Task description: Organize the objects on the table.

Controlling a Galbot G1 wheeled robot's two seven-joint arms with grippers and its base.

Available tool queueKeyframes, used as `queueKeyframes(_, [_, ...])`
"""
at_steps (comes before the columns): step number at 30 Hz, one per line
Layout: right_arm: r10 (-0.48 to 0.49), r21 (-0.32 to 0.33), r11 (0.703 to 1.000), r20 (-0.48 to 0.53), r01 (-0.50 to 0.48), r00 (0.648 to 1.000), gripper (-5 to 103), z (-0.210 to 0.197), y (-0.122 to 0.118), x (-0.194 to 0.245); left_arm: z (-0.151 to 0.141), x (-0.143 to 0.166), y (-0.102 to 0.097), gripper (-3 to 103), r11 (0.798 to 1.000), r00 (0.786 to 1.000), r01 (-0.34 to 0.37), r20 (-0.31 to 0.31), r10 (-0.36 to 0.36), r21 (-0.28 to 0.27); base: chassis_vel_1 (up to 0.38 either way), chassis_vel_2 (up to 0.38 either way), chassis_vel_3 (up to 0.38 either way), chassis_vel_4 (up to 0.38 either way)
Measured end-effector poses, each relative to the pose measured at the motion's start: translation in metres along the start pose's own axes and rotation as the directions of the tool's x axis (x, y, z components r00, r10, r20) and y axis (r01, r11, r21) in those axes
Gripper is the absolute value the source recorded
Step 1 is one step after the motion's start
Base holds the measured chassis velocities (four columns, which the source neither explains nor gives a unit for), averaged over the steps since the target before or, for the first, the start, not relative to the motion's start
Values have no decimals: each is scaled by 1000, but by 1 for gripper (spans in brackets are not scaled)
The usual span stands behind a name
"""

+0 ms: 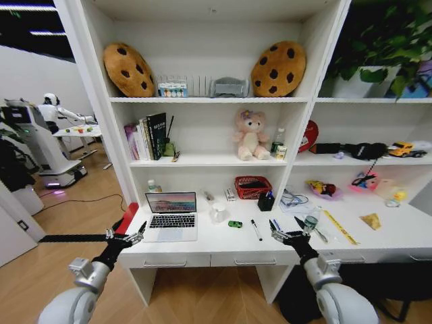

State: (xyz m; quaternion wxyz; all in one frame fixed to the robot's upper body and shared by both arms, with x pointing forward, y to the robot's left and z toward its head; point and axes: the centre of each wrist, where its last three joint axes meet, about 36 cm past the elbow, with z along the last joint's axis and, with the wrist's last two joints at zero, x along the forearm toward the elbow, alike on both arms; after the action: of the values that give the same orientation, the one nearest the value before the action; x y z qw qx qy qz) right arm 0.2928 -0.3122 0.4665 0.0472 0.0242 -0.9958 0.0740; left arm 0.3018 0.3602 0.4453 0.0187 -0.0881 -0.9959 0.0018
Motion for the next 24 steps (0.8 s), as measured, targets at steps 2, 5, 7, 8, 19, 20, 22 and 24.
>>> queueKeyframes(2, [-2,0,1000,1,2,1000,100,0,0,0,0,0,0,100,1000,1000,0,0,0,0,0,0,0,0])
queueKeyframes(5, [-3,-1,1000,2,3,1000,100,0,0,0,0,0,0,100,1000,1000,-1,1,1,0,0,0,0,0])
queueKeyframes(7, [-4,-1,1000,2,4,1000,100,1,0,0,0,0,0,100,1000,1000,-1,0,1,0,-46,38,54,-49])
queueKeyframes(8, [-4,-1,1000,2,4,1000,100,1,0,0,0,0,0,100,1000,1000,-1,0,1,0,-54,47,54,-43])
queueKeyframes(19, [-4,-2,1000,1,4,1000,100,1,0,0,1,0,-1,100,1000,1000,0,0,0,2,-42,41,42,-39])
queueKeyframes(20, [-4,-2,1000,1,4,1000,100,1,0,0,1,0,-1,100,1000,1000,0,0,0,2,-24,52,34,-57])
queueKeyframes(22, [-4,-2,1000,1,4,1000,100,1,-1,0,1,0,-1,100,1000,1000,0,0,0,3,-41,50,36,-57])
queueKeyframes(24, [-5,-2,1000,1,5,1000,100,1,-1,0,1,0,-1,100,1000,1000,1,0,-1,3,-41,52,40,-57])
